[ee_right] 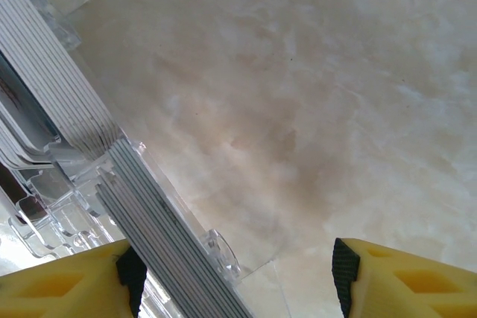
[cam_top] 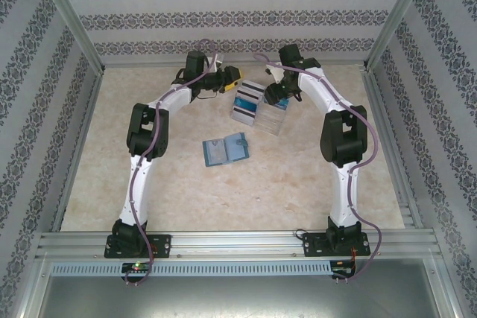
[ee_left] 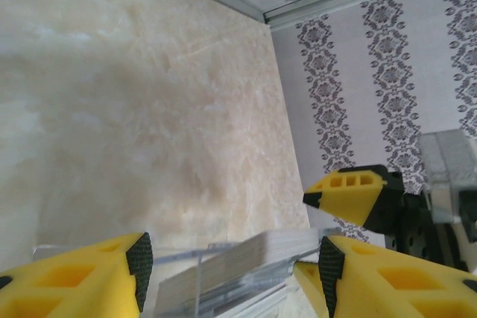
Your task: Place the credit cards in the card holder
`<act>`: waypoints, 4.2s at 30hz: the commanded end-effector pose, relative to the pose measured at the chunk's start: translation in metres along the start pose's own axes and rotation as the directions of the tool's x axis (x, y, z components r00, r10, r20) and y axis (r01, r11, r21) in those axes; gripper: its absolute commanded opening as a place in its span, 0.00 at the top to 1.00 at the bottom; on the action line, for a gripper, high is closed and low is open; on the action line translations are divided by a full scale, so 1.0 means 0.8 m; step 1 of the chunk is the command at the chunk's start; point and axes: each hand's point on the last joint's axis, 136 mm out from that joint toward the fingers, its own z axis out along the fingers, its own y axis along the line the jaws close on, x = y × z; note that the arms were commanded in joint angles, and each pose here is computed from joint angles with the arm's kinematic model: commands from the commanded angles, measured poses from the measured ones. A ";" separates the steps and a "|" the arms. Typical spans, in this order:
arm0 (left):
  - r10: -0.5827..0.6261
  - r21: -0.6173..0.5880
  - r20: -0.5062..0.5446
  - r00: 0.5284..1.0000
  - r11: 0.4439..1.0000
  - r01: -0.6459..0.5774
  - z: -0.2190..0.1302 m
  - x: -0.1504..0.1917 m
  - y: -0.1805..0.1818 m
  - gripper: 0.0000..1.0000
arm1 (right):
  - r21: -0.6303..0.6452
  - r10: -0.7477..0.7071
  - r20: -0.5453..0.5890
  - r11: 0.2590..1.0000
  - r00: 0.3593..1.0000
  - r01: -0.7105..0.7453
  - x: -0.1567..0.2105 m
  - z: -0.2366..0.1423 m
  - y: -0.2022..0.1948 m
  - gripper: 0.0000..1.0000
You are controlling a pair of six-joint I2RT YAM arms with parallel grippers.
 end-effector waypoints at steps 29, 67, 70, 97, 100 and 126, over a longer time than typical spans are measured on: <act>0.076 0.026 0.044 0.996 0.997 -0.078 -0.029 -0.006 -0.042 0.37 | 0.052 0.010 0.112 0.999 0.994 -0.015 -0.035 -0.050 -0.016 0.47; 0.069 0.033 0.036 0.997 0.997 -0.071 -0.033 0.001 -0.046 0.37 | -0.005 0.005 0.129 1.000 0.992 -0.004 -0.039 -0.081 -0.003 0.88; 0.073 0.034 0.035 0.997 0.997 -0.074 -0.035 0.001 -0.048 0.37 | -0.047 0.017 0.130 0.999 0.991 -0.011 -0.038 -0.081 0.005 0.88; -0.028 -0.496 -0.008 1.000 0.868 0.020 -0.199 0.173 0.007 0.41 | -0.785 0.375 0.086 0.596 0.923 -0.169 0.000 -0.151 0.214 0.95; -0.085 -0.531 -0.040 0.996 0.846 0.051 -0.217 0.215 0.019 0.46 | -0.795 0.342 -0.012 0.567 0.939 -0.217 0.025 -0.105 0.249 0.95; -0.306 -0.665 -0.174 0.936 0.738 0.118 -0.208 0.318 0.097 0.68 | -0.730 0.303 -0.246 0.567 0.921 -0.381 0.085 0.026 0.259 0.95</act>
